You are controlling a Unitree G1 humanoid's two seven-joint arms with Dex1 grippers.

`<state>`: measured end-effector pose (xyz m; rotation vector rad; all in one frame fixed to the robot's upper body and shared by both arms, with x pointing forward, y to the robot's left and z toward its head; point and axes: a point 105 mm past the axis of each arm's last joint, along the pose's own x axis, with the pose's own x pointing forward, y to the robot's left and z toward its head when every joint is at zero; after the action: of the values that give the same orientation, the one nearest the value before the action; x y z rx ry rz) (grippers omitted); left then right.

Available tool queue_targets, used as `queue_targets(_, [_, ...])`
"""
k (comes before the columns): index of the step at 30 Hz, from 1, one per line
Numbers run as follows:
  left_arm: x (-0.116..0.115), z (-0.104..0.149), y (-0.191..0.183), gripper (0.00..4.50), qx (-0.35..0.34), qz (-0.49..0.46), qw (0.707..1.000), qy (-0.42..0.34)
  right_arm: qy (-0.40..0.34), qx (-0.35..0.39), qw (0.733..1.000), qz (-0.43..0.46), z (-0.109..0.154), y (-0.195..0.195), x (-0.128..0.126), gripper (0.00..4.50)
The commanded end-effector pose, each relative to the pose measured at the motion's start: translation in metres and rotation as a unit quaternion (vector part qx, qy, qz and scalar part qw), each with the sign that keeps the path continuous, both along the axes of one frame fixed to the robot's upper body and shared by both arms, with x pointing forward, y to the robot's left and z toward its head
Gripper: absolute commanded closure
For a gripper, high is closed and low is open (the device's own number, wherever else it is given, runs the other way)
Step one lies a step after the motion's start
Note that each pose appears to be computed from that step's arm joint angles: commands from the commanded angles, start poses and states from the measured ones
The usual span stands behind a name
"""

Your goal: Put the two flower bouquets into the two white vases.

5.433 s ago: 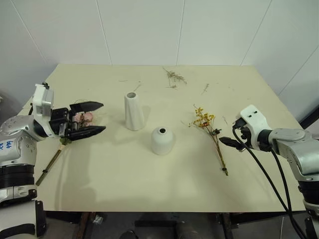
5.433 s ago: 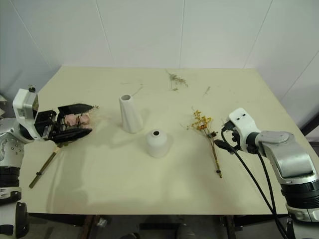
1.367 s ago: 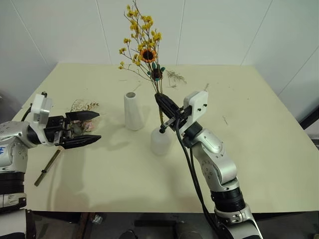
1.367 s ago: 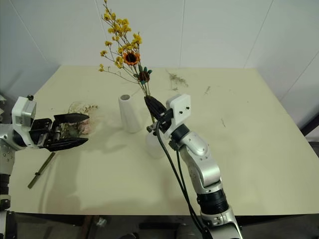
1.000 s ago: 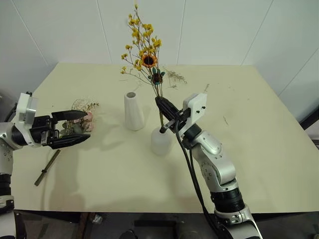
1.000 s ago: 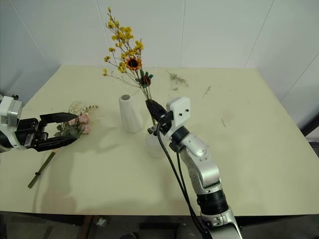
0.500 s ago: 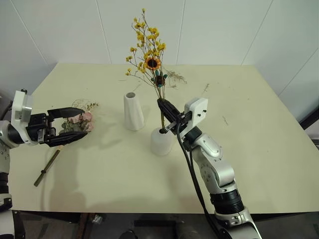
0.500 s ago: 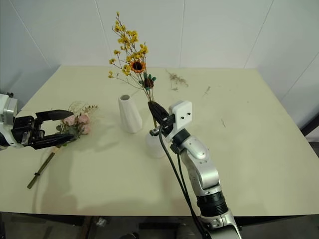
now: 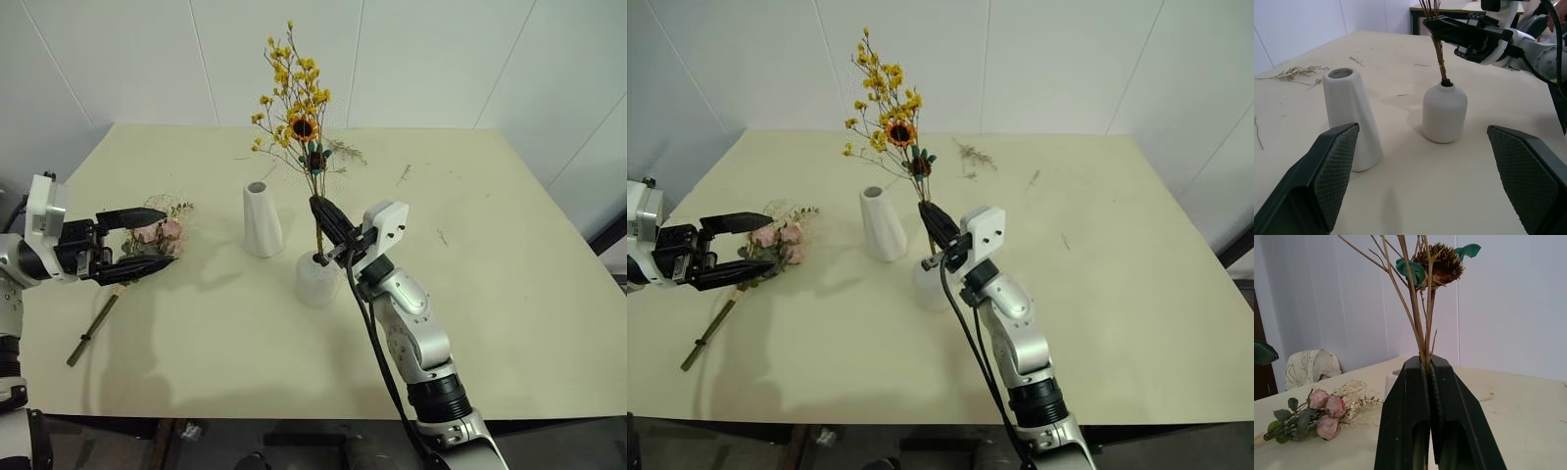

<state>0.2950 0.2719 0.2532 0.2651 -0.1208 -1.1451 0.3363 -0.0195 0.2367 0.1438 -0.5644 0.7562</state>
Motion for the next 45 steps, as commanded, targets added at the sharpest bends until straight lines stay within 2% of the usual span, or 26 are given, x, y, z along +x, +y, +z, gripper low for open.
queue_targets(1, [-0.001, 0.009, 0.0, 0.0, 0.004, 0.0, 1.0, -0.02, 0.0, -0.019, 1.0, 0.011, -0.008, 0.006, -0.005, 4.46])
queue_targets(10, [0.0, 0.009, -0.001, 0.0, 0.001, 0.0, 1.0, -0.02, -0.021, -0.036, 0.999, 0.021, -0.002, 0.01, -0.013, 4.46])
queue_targets(16, [-0.001, 0.008, -0.002, 0.0, 0.001, -0.001, 1.0, -0.02, -0.004, -0.031, 1.0, 0.0, -0.01, 0.001, -0.007, 4.46])
queue_targets(22, [-0.001, 0.007, -0.002, 0.0, 0.0, 0.0, 1.0, -0.018, 0.025, -0.037, 0.999, -0.02, -0.033, -0.013, -0.002, 4.46])
queue_targets(29, [0.001, 0.008, -0.004, 0.0, 0.0, -0.002, 1.0, -0.018, 0.033, -0.043, 0.998, -0.023, -0.04, -0.016, -0.001, 4.46])
queue_targets(32, [0.002, 0.008, -0.004, 0.0, 0.0, -0.002, 1.0, -0.019, 0.021, -0.052, 0.998, -0.016, -0.037, -0.014, -0.004, 3.75])
queue_targets(39, [0.003, 0.008, -0.003, 0.0, -0.001, -0.001, 1.0, -0.018, -0.011, -0.081, 0.997, 0.002, -0.025, -0.011, -0.014, 1.42])
queue_targets(45, [0.004, 0.007, -0.003, 0.0, -0.002, 0.002, 1.0, -0.018, -0.024, -0.102, 0.994, 0.018, -0.018, -0.016, -0.021, 1.42])
